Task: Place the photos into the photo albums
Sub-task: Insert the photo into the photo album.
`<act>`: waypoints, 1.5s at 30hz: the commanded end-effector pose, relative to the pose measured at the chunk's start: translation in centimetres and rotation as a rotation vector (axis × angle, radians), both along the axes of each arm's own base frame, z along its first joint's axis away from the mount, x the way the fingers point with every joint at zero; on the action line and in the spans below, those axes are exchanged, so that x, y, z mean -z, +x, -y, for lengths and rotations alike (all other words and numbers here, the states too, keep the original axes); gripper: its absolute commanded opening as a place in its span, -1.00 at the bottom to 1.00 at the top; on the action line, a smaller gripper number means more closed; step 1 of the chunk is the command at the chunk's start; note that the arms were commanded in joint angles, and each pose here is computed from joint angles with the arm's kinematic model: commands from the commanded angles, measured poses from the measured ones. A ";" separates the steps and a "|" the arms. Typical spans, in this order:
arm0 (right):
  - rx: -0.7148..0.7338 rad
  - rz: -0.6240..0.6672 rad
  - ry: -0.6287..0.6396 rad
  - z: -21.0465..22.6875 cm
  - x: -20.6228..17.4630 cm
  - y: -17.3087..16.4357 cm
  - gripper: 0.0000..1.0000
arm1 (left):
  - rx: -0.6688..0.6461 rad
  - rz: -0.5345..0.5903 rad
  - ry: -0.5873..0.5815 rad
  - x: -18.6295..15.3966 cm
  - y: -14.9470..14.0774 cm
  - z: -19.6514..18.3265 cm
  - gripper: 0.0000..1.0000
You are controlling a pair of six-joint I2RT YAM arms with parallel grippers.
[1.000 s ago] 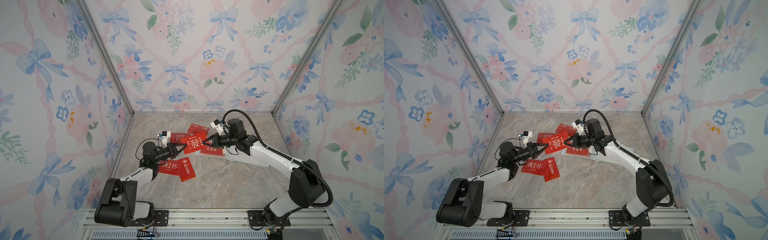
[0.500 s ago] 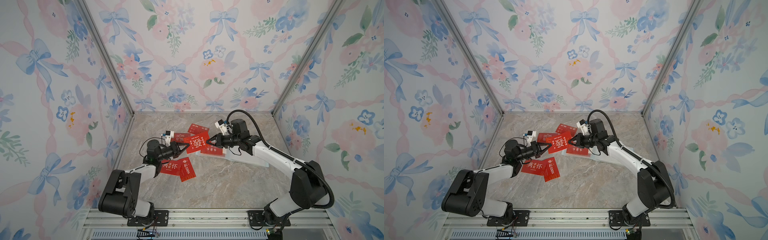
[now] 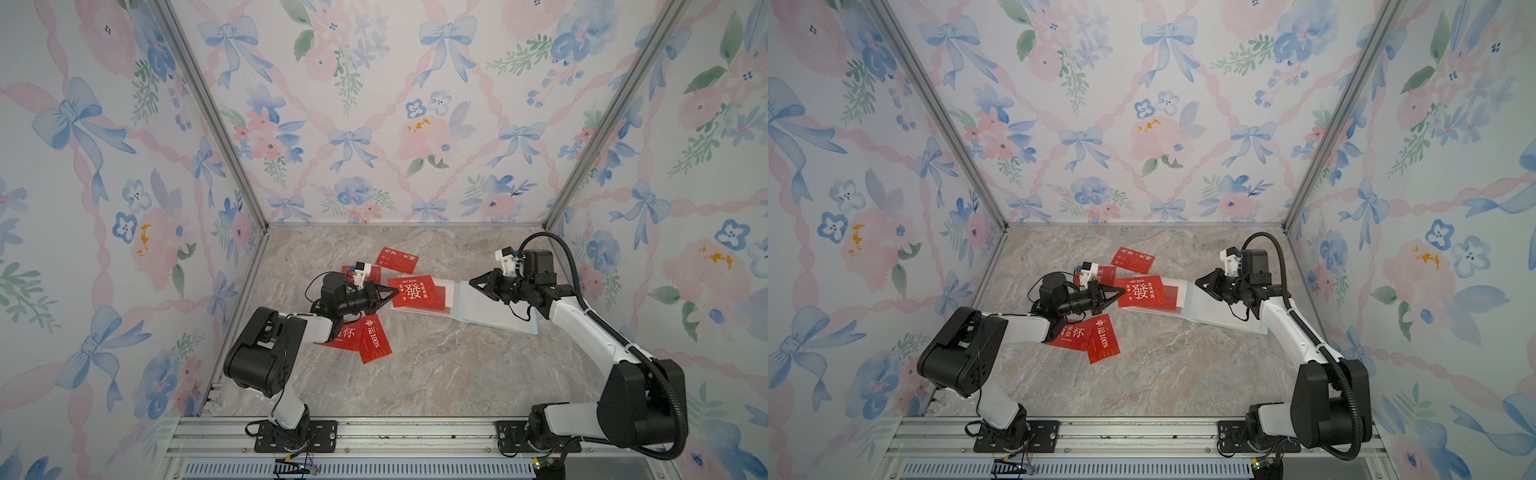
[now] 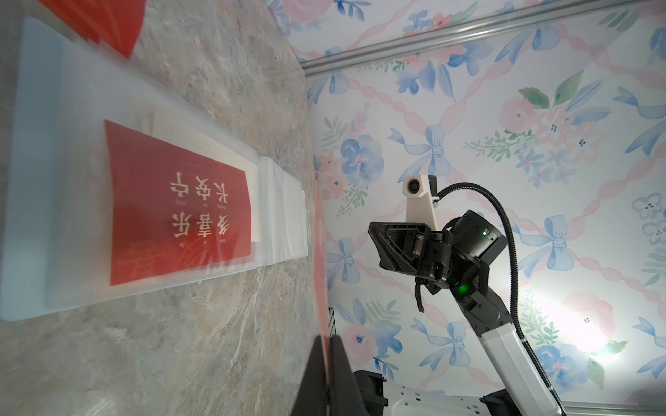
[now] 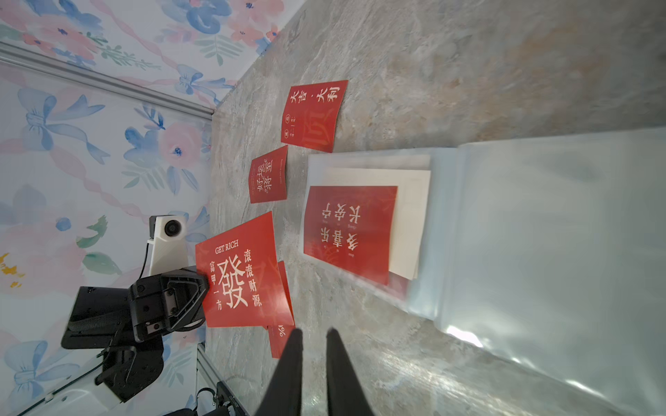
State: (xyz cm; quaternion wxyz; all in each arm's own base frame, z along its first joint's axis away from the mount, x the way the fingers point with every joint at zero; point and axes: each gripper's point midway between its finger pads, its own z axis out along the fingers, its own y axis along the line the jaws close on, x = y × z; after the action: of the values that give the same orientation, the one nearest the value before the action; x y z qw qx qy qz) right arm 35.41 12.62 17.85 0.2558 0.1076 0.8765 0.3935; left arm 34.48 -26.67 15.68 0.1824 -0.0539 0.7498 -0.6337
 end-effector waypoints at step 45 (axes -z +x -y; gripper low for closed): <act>0.043 -0.059 -0.028 3.4 2.9 -1.8 -0.70 | 0.168 0.084 0.391 7.2 5.8 10.4 -1.00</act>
State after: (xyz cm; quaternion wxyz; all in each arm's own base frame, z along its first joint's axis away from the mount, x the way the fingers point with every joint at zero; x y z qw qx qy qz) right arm 34.07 9.36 14.85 0.2394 0.1333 0.8875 0.3705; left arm 40.64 -37.31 9.21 0.1662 0.0647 0.8459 -0.5027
